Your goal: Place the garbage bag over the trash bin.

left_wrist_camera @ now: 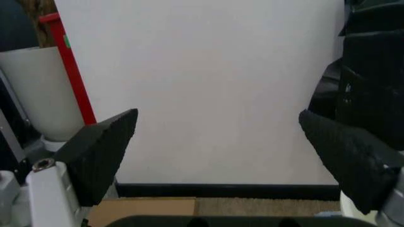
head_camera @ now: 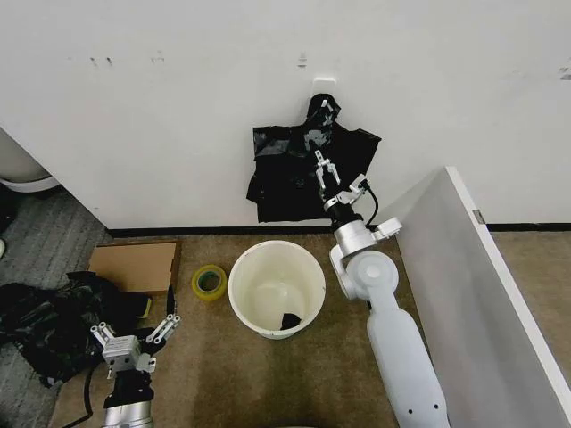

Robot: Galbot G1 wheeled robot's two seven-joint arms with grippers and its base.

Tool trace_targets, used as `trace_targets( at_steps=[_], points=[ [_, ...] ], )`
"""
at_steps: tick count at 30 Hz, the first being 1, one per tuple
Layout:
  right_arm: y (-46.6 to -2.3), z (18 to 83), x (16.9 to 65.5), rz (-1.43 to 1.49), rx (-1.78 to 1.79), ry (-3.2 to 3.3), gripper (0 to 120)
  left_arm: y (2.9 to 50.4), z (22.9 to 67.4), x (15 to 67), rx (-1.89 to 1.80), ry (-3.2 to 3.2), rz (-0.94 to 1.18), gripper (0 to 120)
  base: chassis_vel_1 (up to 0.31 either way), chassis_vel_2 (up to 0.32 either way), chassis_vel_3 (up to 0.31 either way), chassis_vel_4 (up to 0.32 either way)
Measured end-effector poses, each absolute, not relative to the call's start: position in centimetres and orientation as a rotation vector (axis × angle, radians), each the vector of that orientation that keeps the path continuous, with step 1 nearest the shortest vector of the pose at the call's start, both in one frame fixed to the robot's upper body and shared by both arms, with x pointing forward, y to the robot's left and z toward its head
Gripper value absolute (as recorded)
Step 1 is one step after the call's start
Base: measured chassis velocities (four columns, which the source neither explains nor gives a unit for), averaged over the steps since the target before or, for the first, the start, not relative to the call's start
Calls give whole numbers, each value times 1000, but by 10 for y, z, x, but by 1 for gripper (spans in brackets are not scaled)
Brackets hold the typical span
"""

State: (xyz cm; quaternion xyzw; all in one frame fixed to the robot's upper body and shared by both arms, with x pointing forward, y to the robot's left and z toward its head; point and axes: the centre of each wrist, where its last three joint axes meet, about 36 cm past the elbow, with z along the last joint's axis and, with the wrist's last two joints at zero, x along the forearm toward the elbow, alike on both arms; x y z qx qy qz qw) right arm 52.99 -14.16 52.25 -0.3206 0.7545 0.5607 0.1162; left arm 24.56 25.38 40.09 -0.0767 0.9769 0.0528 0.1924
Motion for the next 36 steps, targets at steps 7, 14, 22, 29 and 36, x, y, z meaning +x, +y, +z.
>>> trace_targets(
  at_steps=[7, 14, 22, 29, 36],
  points=[
    [-137, 524, 543, 1634, -962, 2192, 88, 254, 403, 246, -216, 2734, 148, 100, 0, 0, 0, 0],
    [-139, 526, 549, 1629, -946, 2196, 75, 255, 405, 247, -223, 2727, 144, 100, 0, 0, 0, 0],
    [-136, 534, 554, 1619, -946, 2185, 46, 255, 407, 248, -221, 2721, 141, 100, 0, 0, 0, 0],
    [-137, 524, 537, 1607, -929, 2204, 23, 256, 408, 247, -227, 2720, 139, 100, 0, 0, 0, 0],
    [-139, 513, 527, 1601, -908, 2230, 48, 254, 408, 248, -223, 2720, 130, 100, 0, 0, 0, 0]
  ],
)
